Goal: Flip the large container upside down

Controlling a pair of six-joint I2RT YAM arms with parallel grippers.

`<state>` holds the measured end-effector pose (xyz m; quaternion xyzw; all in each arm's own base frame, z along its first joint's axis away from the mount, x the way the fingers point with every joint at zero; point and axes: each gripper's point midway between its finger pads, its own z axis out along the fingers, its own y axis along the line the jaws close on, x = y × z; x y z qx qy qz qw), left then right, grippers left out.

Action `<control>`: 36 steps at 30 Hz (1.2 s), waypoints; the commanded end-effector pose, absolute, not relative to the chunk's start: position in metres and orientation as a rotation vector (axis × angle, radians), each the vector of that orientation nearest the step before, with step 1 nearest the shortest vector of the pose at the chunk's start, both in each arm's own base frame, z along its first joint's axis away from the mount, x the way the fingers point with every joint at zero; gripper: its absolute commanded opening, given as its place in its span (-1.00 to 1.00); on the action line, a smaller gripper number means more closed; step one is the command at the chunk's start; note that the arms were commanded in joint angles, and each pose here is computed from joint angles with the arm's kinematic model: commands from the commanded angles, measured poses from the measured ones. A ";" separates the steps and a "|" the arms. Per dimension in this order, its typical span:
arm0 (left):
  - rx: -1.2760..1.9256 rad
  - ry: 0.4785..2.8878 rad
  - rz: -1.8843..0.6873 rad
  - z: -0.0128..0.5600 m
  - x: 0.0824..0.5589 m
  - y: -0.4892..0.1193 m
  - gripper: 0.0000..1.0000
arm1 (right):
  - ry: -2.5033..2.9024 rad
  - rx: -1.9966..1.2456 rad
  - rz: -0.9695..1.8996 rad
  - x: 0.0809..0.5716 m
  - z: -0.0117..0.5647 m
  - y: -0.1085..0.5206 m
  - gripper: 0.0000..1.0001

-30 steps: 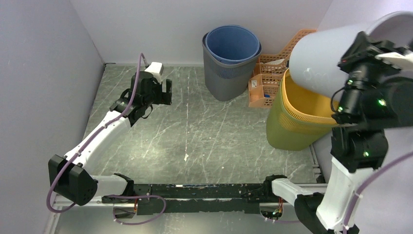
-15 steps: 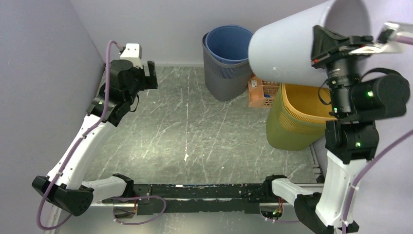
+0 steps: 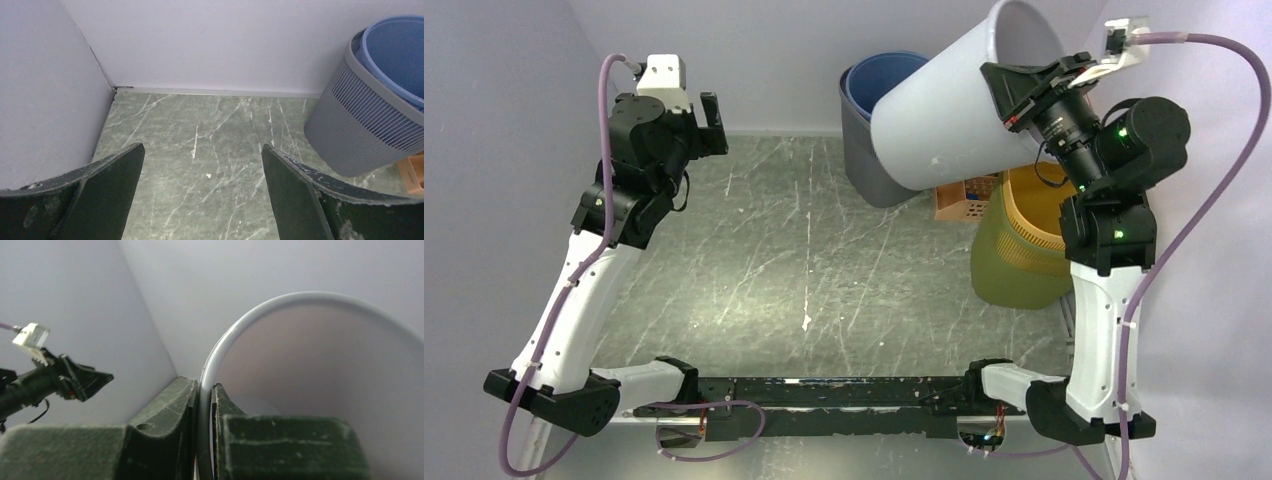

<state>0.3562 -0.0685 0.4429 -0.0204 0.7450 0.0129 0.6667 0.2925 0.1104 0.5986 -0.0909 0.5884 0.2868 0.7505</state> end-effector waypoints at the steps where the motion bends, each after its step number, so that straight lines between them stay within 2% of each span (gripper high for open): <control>1: -0.058 1.662 0.024 0.456 0.356 -0.066 0.99 | 1.149 -0.359 0.718 0.270 0.636 0.132 -1.00; 12: -0.039 1.647 -0.038 0.465 0.372 -0.082 0.99 | 1.166 -0.395 0.837 0.306 0.631 0.169 -1.00; 19: -0.039 1.649 -0.015 0.464 0.377 -0.081 0.99 | 1.190 -0.588 0.963 0.292 0.615 0.300 -1.00; 24: -0.081 1.637 0.085 0.471 0.370 -0.061 0.99 | 1.259 -0.651 0.981 0.285 0.566 0.371 -1.00; 28: -0.152 1.595 0.159 0.484 0.356 -0.039 0.99 | 1.353 -0.619 0.978 0.298 0.508 0.387 -1.00; 36: -0.214 1.532 0.216 0.495 0.345 -0.021 0.98 | 1.474 -0.629 1.050 0.295 0.431 0.414 -1.00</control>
